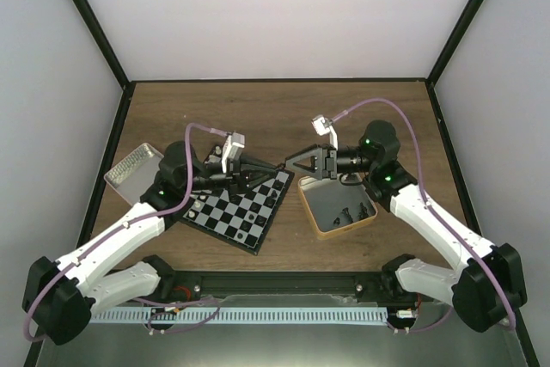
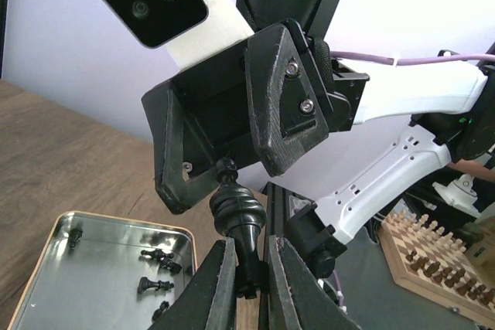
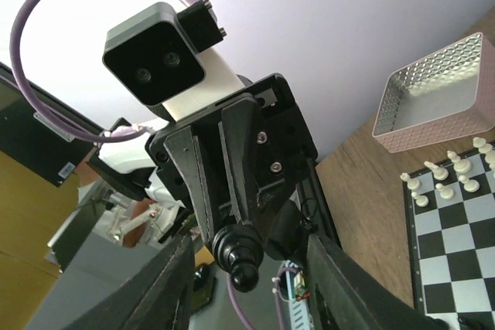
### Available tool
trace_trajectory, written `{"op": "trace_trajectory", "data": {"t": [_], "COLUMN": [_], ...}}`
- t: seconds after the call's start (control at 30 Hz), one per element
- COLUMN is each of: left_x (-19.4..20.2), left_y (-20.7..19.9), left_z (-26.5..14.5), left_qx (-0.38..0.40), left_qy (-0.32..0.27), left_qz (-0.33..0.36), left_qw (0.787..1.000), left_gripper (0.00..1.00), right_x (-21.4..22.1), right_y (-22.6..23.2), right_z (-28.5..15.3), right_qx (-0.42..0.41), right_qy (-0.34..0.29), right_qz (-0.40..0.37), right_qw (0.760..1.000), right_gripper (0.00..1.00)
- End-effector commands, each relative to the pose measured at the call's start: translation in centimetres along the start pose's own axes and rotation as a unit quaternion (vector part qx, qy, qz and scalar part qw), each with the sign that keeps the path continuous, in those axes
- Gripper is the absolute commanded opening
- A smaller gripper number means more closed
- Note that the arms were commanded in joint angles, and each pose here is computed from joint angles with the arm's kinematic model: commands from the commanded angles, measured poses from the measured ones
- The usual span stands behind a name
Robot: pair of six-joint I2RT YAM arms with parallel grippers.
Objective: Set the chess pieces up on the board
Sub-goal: Pick up the chess piece from the storage box, then place the chess piece on the chessboard.
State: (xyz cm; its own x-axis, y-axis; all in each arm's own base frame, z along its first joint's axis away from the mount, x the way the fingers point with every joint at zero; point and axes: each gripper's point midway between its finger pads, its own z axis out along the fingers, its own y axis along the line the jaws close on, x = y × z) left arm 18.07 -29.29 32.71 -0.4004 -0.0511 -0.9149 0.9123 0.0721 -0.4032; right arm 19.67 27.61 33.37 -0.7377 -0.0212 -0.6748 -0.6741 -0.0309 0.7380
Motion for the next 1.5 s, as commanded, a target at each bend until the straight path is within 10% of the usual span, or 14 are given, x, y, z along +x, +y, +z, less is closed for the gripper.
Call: {"op": "trace_trajectory", "data": {"t": [0.0,0.47,0.67,0.93,1.17,1.47], "left_x": [-1.0,-0.9,-0.7,-0.8,-4.1,-6.3], "left_y": [-0.7,0.6,4.6,13.3,13.1,10.2], "left_z": [0.0,0.1,-0.6,-8.4,-14.8,-17.8], "left_qx": [0.016,-0.007,-0.127,-0.461,-0.590,-0.595], "left_qy": [-0.004,-0.004,-0.001,0.002,-0.076,-0.172], "left_qz": [0.029,0.025,0.023,0.026,0.050,0.071], "left_qw": [0.999,1.000,0.992,0.887,0.802,0.782], "left_gripper": [0.04,0.04,0.04,0.04,0.04,0.05], "right_x": [-1.0,-1.1,-2.0,-0.9,0.6,6.5], "right_y": [2.2,1.0,-3.0,-15.4,-19.5,-22.6], "right_z": [0.0,0.3,0.2,-1.3,3.1,8.4], "right_qx": [-0.023,-0.011,0.084,0.372,0.477,0.537], "right_qy": [0.006,0.004,-0.024,0.001,0.082,0.215], "right_qz": [-0.030,-0.005,0.011,0.030,-0.002,-0.037], "right_qw": [0.999,1.000,0.996,0.928,0.875,0.815], "right_gripper": [0.38,0.01,0.01,0.01,0.01,0.01]}}
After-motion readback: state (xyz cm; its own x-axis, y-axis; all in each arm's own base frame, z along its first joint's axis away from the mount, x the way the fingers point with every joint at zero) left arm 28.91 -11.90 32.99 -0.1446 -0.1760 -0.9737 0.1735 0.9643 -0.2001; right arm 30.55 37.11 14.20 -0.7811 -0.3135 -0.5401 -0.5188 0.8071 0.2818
